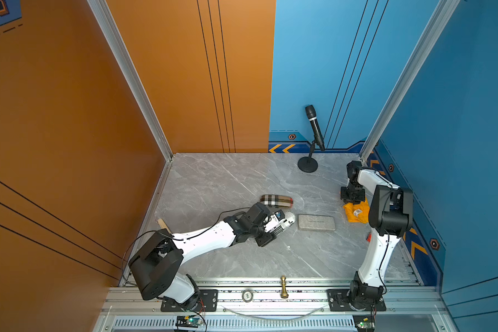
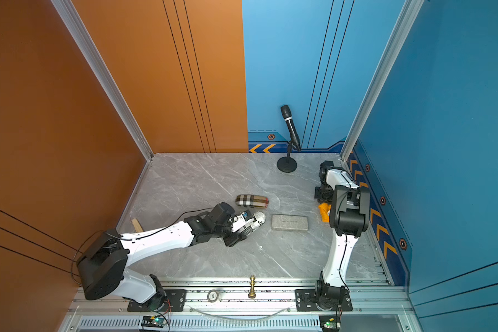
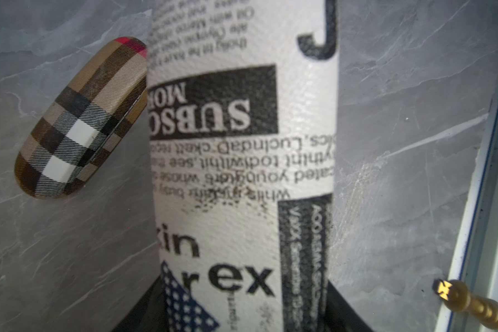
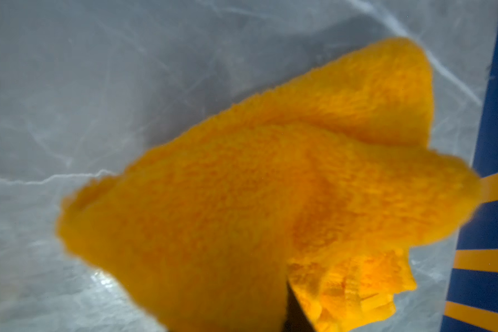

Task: Wipe the eyeglass case
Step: Pick up the cleaning item at the center of the board, then wipe the dirt from the eyeglass case.

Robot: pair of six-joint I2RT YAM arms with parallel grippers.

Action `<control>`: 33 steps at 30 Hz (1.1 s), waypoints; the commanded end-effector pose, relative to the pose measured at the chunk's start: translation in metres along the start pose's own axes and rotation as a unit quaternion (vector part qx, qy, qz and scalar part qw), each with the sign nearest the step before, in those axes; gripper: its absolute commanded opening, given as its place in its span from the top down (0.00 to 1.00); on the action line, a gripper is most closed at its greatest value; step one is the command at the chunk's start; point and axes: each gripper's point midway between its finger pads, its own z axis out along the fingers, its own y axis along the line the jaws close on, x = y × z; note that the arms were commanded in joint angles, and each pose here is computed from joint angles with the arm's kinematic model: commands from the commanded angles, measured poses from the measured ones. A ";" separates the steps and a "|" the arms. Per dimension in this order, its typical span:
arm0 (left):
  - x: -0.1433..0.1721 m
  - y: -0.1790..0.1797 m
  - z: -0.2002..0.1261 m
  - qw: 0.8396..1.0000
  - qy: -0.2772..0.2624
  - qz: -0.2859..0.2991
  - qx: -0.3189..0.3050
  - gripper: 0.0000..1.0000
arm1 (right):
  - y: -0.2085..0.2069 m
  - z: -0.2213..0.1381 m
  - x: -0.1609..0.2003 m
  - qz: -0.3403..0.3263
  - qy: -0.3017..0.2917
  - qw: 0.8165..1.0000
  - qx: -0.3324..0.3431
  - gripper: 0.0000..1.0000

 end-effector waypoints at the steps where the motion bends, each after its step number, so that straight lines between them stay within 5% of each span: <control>1: 0.008 -0.004 0.004 0.999 0.031 -0.011 0.003 0.53 | 0.020 0.002 0.012 0.005 0.018 0.999 -0.044 1.00; 12: 0.023 -0.008 0.038 0.996 0.086 0.000 -0.001 0.55 | 0.062 -0.127 0.007 -0.044 -0.129 0.986 -0.092 1.00; 21: 0.032 -0.004 0.051 0.995 0.095 0.003 -0.019 0.59 | 0.111 -0.228 0.095 -0.093 -0.130 0.950 -0.269 1.00; 24: 0.044 -0.006 0.054 0.992 0.123 0.018 -0.020 0.58 | 0.139 -0.236 0.140 -0.110 -0.090 0.930 -0.337 1.00; 28: 0.053 -0.010 0.052 0.991 0.126 0.029 -0.029 0.57 | 0.169 -0.213 0.196 -0.165 -0.031 0.931 -0.324 1.00; 33: 0.050 -0.007 0.053 0.995 0.086 0.018 -0.044 0.57 | 0.203 -0.185 0.215 -0.149 0.015 0.917 -0.369 1.00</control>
